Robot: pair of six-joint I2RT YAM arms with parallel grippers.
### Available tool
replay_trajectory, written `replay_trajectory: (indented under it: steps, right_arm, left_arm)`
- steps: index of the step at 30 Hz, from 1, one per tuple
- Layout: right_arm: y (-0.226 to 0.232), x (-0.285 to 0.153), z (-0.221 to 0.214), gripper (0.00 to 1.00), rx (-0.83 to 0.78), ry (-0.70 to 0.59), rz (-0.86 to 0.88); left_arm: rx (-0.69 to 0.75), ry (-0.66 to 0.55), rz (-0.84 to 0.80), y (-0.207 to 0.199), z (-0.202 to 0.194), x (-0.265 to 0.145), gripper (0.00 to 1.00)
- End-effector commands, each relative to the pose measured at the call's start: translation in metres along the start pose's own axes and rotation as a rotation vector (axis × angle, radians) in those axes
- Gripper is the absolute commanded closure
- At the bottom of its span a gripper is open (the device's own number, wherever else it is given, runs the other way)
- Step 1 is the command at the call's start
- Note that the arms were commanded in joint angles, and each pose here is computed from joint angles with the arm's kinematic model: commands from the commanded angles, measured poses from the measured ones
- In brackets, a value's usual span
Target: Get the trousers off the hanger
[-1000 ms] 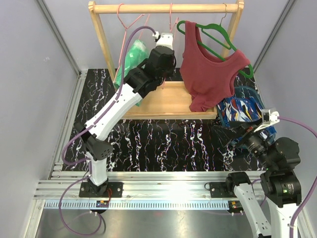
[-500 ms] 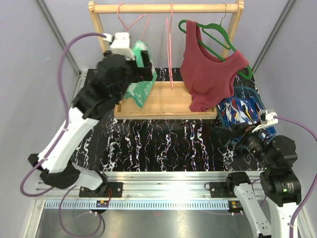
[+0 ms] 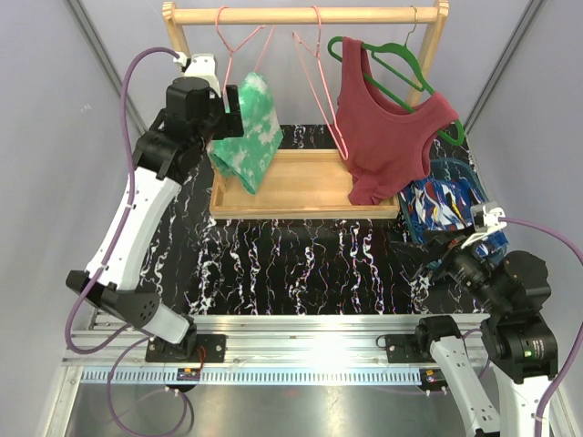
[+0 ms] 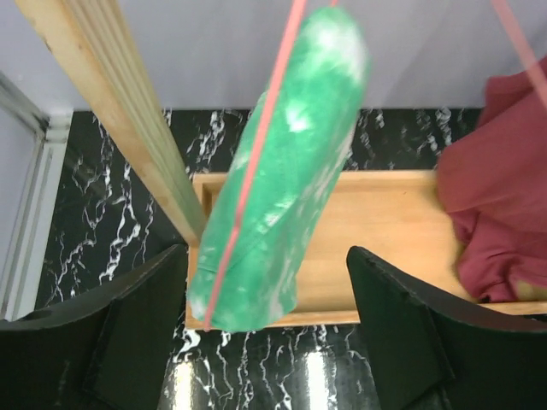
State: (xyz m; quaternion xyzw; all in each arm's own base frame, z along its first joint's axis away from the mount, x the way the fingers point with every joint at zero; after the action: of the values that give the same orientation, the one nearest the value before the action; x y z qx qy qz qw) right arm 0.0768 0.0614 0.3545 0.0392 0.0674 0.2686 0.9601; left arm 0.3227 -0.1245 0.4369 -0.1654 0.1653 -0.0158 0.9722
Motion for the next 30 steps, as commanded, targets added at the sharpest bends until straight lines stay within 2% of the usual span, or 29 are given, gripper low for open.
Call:
replay_trajectory:
  steps: [1,5,9,11,13,15,16,17,21,30]
  right_arm:
    - [0.005,-0.004,0.008,0.00,-0.037,-0.020,0.046]
    - [0.007,-0.003,0.008,0.00,-0.036,-0.020,0.064]
    - [0.007,-0.004,0.008,0.01,-0.044,-0.022,0.066]
    - [0.007,-0.004,0.008,0.01,-0.049,-0.019,0.072]
    - [0.007,-0.004,0.008,0.01,-0.053,-0.020,0.073]
    - [0.008,-0.005,0.009,0.01,-0.056,-0.023,0.076]
    - [0.008,-0.005,0.009,0.00,-0.057,-0.024,0.078]
    - [0.009,-0.005,0.009,0.01,-0.056,-0.027,0.083]
    - [0.010,-0.007,0.012,0.01,-0.058,-0.037,0.088]
    - [0.017,-0.002,0.017,0.01,-0.048,-0.073,0.187]
  left_arm:
    - [0.008,0.059,-0.078,0.005,-0.001,0.014,0.25]
    - [0.014,0.093,-0.072,0.010,-0.003,0.036,0.38]
    - [0.003,0.112,-0.061,0.014,-0.003,0.050,0.68]
    - [0.001,0.107,-0.076,0.013,0.001,0.055,0.78]
    - [0.004,0.124,-0.069,0.014,-0.002,0.059,0.80]
    - [0.003,0.134,-0.074,0.013,-0.002,0.063,0.86]
    - [0.004,0.140,-0.075,0.013,-0.003,0.064,0.90]
    - [-0.001,0.138,-0.080,0.012,-0.002,0.064,1.00]
    - [-0.030,0.129,-0.095,0.008,0.004,0.052,1.00]
    - [-0.117,0.007,-0.169,-0.012,0.050,-0.014,1.00]
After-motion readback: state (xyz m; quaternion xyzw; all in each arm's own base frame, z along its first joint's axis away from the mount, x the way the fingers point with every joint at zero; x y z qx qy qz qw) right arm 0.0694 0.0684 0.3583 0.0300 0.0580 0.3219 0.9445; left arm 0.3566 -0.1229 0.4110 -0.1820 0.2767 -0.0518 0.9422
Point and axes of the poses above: each gripper's point midway between its finger pads, its own x axis out along the fingers, its own y axis along the line the jaws close on, z = x × y, the point moved 8 cm from there along -x, back along the fingers, and after that the axes turned 15 degrees about -x, right-handed, at the moved point
